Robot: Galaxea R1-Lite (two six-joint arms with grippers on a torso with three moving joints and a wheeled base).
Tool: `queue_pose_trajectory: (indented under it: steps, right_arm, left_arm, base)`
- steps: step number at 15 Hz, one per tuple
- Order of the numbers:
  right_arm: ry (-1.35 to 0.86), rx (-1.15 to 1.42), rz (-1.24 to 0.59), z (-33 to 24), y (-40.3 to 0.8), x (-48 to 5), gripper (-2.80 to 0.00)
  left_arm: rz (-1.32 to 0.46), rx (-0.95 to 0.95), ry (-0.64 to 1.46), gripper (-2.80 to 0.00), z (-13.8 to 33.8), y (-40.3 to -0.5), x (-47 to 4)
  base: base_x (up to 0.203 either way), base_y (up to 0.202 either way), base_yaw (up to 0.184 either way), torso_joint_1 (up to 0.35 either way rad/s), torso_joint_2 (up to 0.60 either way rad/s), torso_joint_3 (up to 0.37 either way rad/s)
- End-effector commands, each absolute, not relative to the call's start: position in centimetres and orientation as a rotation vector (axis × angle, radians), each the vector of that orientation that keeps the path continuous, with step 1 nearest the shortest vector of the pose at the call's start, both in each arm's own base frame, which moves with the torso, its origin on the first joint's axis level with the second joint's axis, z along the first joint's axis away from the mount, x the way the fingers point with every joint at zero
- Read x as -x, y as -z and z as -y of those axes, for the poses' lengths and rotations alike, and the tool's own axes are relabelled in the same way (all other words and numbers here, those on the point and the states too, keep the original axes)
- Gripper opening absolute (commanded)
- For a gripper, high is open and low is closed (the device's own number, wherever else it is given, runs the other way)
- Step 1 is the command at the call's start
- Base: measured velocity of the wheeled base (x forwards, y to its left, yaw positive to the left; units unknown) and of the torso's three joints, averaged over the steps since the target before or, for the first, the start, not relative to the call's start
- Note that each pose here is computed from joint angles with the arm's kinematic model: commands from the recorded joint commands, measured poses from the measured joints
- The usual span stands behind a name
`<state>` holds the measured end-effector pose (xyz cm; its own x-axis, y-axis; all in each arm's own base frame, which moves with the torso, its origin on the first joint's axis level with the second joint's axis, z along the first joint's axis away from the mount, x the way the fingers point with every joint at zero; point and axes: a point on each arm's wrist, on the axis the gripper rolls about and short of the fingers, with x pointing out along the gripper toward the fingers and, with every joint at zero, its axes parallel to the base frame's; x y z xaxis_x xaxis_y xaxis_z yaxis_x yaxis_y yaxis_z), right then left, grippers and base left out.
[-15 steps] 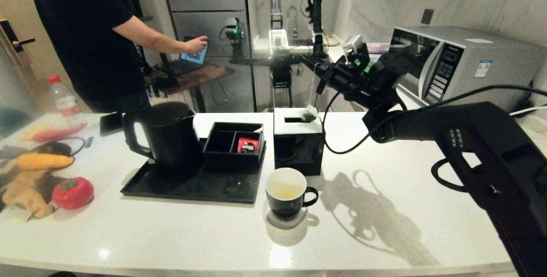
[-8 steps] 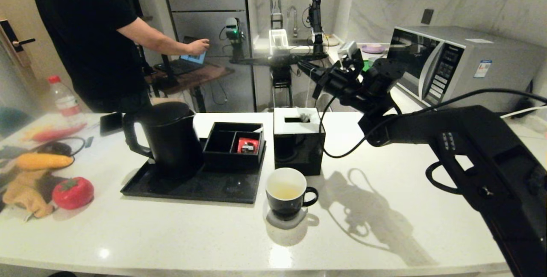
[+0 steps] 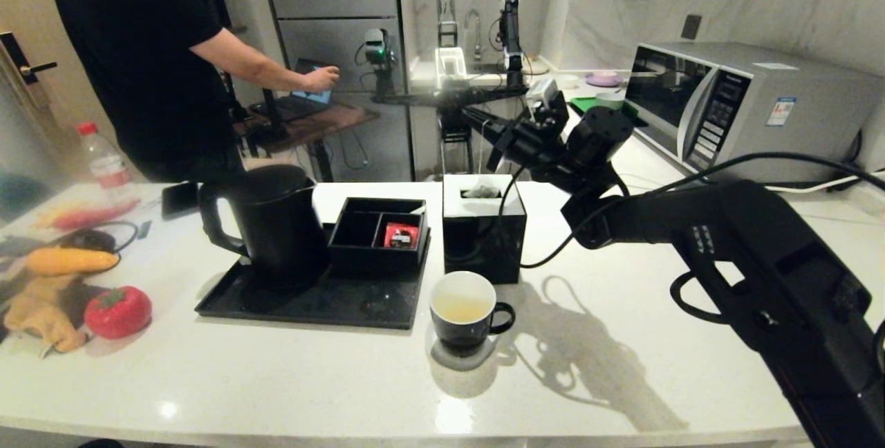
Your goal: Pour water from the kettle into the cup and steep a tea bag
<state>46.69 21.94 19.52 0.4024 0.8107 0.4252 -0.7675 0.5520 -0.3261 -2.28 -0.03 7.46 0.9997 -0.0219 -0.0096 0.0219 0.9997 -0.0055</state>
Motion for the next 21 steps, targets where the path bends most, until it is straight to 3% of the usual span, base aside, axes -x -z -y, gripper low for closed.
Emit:
queue_pose_trajectory:
  steps: [1,21]
  right_arm:
    - [-0.994,0.087,0.591,-21.6,-19.4,-46.9,-2.80]
    - [-0.995,0.063,0.594,-21.4,-19.5,-46.1,-2.80]
  left_arm:
    - [-0.009,0.006,0.022,-2.80,0.0,-7.5,2.3]
    - [-0.009,0.006,0.021,-2.80,0.0,-7.5,2.3]
  base:
    - [0.000,0.000,0.000,0.000,0.00,0.000]
    - [0.000,0.000,0.000,0.000,0.00,0.000]
